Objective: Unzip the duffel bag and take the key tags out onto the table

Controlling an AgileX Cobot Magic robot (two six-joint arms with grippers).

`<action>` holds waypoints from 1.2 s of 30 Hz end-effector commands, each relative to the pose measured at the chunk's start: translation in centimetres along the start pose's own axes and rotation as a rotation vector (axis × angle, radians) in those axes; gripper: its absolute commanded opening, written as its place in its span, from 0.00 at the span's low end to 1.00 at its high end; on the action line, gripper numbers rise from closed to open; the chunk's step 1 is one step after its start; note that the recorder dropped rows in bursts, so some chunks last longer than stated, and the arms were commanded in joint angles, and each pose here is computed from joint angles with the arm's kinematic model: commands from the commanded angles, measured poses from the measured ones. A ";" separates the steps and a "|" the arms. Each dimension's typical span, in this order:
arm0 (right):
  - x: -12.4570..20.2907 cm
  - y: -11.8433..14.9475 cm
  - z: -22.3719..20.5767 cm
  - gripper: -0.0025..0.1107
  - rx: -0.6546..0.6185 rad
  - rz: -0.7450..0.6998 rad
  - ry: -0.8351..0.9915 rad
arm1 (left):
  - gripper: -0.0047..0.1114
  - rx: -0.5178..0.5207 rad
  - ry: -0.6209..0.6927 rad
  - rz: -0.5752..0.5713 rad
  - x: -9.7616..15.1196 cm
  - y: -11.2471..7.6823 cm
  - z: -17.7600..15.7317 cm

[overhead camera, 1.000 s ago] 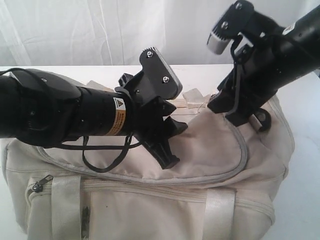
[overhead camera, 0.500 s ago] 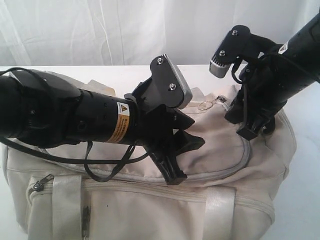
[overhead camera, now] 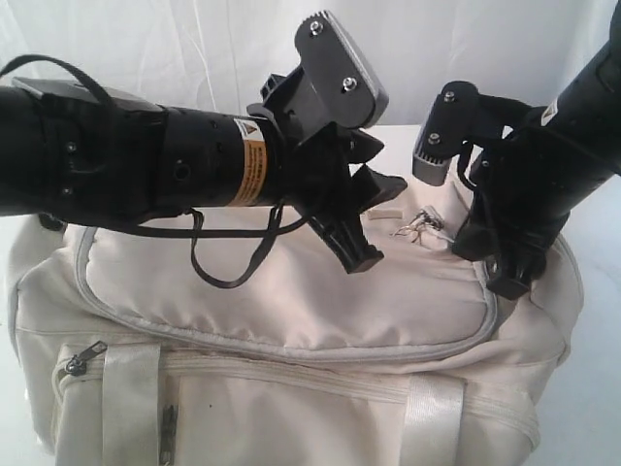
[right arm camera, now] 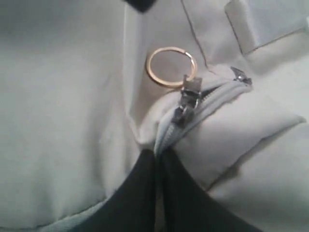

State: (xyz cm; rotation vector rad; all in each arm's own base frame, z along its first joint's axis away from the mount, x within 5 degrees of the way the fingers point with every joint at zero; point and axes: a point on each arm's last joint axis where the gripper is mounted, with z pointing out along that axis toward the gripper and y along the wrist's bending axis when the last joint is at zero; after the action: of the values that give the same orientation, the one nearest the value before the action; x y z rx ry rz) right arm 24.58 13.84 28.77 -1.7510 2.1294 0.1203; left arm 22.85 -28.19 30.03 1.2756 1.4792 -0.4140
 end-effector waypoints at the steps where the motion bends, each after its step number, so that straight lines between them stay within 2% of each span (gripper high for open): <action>1: 0.4 0.5 -0.6 0.02 -0.014 -0.089 0.027 | 0.46 0.019 0.049 0.046 1.3 -0.3 1.4; 9: 0.3 0.4 -0.9 0.02 0.016 -0.093 0.008 | 0.46 0.122 0.074 0.093 3.3 -1.7 3.5; 16: 0.2 0.3 -0.9 0.02 0.024 -0.091 -0.001 | 0.46 0.181 0.046 0.099 3.5 -2.3 4.0; 21: 0.2 0.3 -0.9 0.02 0.025 -0.090 -0.003 | 0.46 0.142 -0.019 0.035 2.8 -2.0 4.0; 26: 0.1 0.4 -0.9 0.02 0.022 -0.087 -0.007 | 0.46 0.141 0.011 0.020 3.7 -2.2 4.8; 30: 0.0 0.5 -0.9 0.02 0.010 -0.073 -0.027 | 0.46 0.130 0.030 0.033 5.1 -2.4 6.0; 32: -0.1 0.5 -0.9 0.02 0.009 -0.071 -0.029 | 0.46 0.099 0.009 0.015 5.0 -2.2 6.2; 36: -0.1 0.5 -0.9 0.02 0.009 -0.071 -0.029 | 0.46 0.074 -0.004 0.048 4.9 -2.0 6.3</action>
State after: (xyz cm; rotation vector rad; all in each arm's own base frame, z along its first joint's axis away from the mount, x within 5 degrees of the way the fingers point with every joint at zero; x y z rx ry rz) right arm 24.34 13.75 29.35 -1.7915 2.0489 0.0977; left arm 24.74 -31.60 22.87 1.3708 1.4424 -0.4783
